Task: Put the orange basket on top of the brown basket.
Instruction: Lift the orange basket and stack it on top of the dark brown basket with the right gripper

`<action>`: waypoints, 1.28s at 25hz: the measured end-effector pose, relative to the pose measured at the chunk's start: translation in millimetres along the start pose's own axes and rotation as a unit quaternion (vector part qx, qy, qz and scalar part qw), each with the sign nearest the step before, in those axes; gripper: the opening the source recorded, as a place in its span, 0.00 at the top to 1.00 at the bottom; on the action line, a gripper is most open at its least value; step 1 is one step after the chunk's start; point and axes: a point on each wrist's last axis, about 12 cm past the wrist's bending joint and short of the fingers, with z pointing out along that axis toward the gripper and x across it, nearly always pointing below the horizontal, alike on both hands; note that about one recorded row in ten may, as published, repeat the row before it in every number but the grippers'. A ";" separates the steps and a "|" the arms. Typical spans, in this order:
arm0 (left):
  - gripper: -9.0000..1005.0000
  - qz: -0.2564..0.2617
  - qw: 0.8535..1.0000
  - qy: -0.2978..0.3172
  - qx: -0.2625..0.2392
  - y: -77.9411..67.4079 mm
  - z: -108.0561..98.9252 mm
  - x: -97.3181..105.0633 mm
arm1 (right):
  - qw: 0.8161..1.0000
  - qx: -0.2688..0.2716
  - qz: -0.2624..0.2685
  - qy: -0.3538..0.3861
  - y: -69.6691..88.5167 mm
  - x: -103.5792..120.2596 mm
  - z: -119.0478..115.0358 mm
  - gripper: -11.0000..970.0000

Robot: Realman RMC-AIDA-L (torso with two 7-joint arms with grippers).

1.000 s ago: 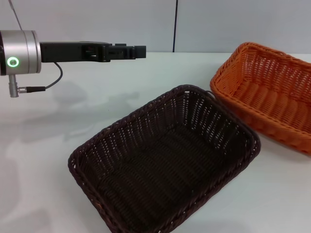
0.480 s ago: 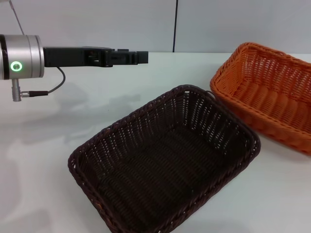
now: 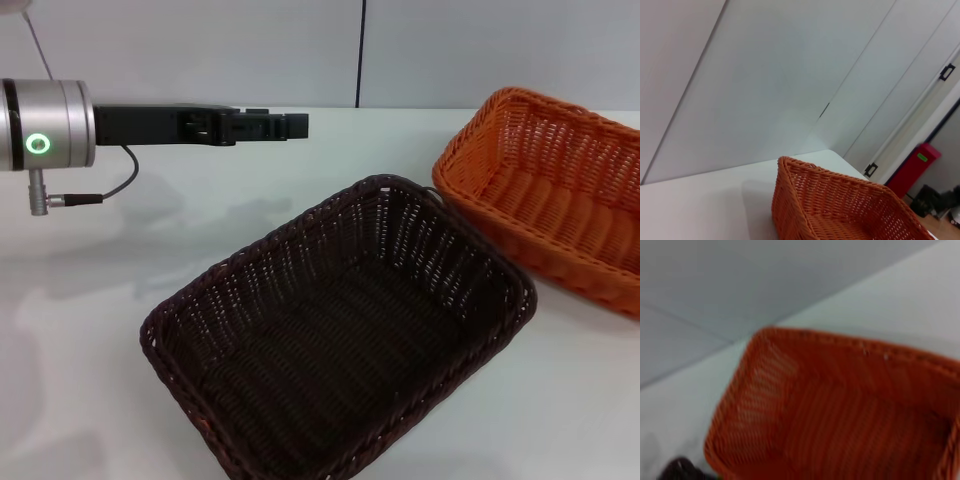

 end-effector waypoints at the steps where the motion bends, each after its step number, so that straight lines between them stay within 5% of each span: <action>1: 0.14 -0.001 1.000 0.001 0.001 0.2 1.6 0.0 | 1.000 0.014 -0.001 0.025 1.9 0.7 3.5 0.28; 10: 0.14 -0.001 1.000 0.004 0.003 1.4 2.6 1.5 | 0.997 0.038 0.000 0.067 2.0 4.3 20.6 0.25; 30: 0.14 -0.012 1.000 0.004 -0.003 4.7 3.9 5.5 | 0.997 0.069 0.032 0.022 -24.5 15.2 61.4 0.28; 32: 0.14 -0.013 1.000 0.003 -0.004 5.2 4.1 5.7 | 0.997 0.072 0.024 0.017 -25.3 16.7 64.5 0.34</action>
